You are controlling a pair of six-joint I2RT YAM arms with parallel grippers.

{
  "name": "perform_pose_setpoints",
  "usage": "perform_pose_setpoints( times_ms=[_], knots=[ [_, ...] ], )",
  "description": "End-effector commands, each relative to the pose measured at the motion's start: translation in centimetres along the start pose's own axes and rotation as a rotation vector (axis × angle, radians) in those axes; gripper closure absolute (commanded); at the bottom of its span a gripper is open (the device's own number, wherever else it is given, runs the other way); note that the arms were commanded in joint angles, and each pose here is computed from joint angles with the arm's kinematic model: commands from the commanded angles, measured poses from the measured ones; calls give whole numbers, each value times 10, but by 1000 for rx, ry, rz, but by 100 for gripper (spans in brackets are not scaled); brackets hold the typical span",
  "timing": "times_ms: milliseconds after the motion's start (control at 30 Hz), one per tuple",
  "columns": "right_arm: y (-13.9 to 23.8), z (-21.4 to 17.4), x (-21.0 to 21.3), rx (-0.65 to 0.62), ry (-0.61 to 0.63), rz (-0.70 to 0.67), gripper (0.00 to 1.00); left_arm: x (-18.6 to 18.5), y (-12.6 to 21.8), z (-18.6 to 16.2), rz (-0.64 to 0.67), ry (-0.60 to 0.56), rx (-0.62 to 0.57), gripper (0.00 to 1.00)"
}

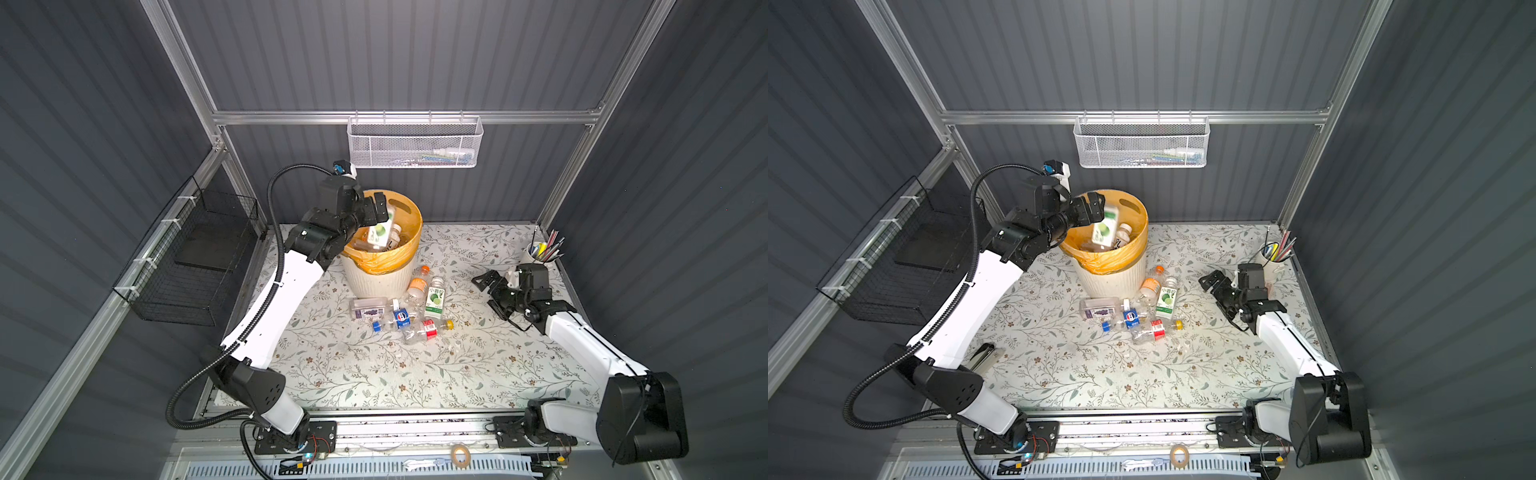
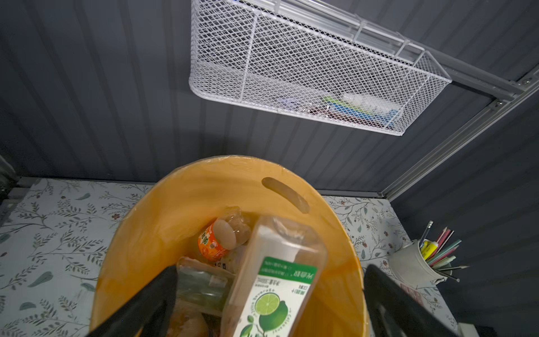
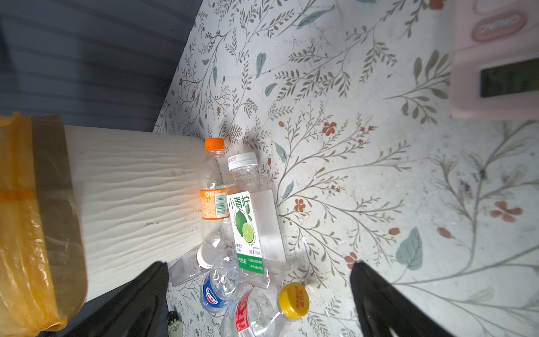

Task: Throw the plastic bottles in the bin
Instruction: 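Lift the lime-label bottle over the bin and open the left gripper, then withdraw the left gripper from the bin while the right gripper reaches toward the bottles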

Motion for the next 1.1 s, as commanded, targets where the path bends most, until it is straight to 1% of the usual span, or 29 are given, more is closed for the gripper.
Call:
perform_pose_setpoints(
  times_ms=[0,67,133,233,333,367,500,667,700,733,867,967,1067],
  knots=[
    [4,-1,-2,-11,10,-7,1,22,59,29,80,-1,-163,1],
    [4,-2,-1,-6,11,-12,1,28,72,26,107,12,-179,1],
    [3,0,-2,-33,19,-36,1,34,76,16,130,23,-163,1],
    [-3,-5,2,-26,42,-65,1,40,80,-5,155,43,-134,0],
    [-13,-12,7,-17,85,-122,1,49,83,-30,186,65,-120,1],
    [-17,-14,9,-11,99,-145,1,53,83,-44,205,66,-100,1],
    [-33,-23,14,9,139,-211,1,69,94,-77,292,72,-47,0],
    [-53,-37,21,31,230,-294,1,91,113,-111,411,101,-22,0],
    [-57,-41,23,37,249,-298,1,93,114,-118,419,95,2,0],
    [-61,-46,20,55,264,-334,1,94,112,-127,428,90,44,0],
    [-80,-62,14,97,283,-370,1,98,102,-176,464,115,228,1],
    [-91,-70,13,121,299,-387,1,98,95,-206,455,165,283,0],
    [-100,-79,17,143,335,-393,1,100,91,-225,480,203,316,1]
  ],
)
Point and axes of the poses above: each gripper's point midway between its finger pads, its own y axis back along the fingers, its own x axis along the line the jaws close on, z = x × y, the point moved 5 cm from there along y, back along the fingers, and after that the axes turned 11 degrees about -y, right-handed, at the moved point
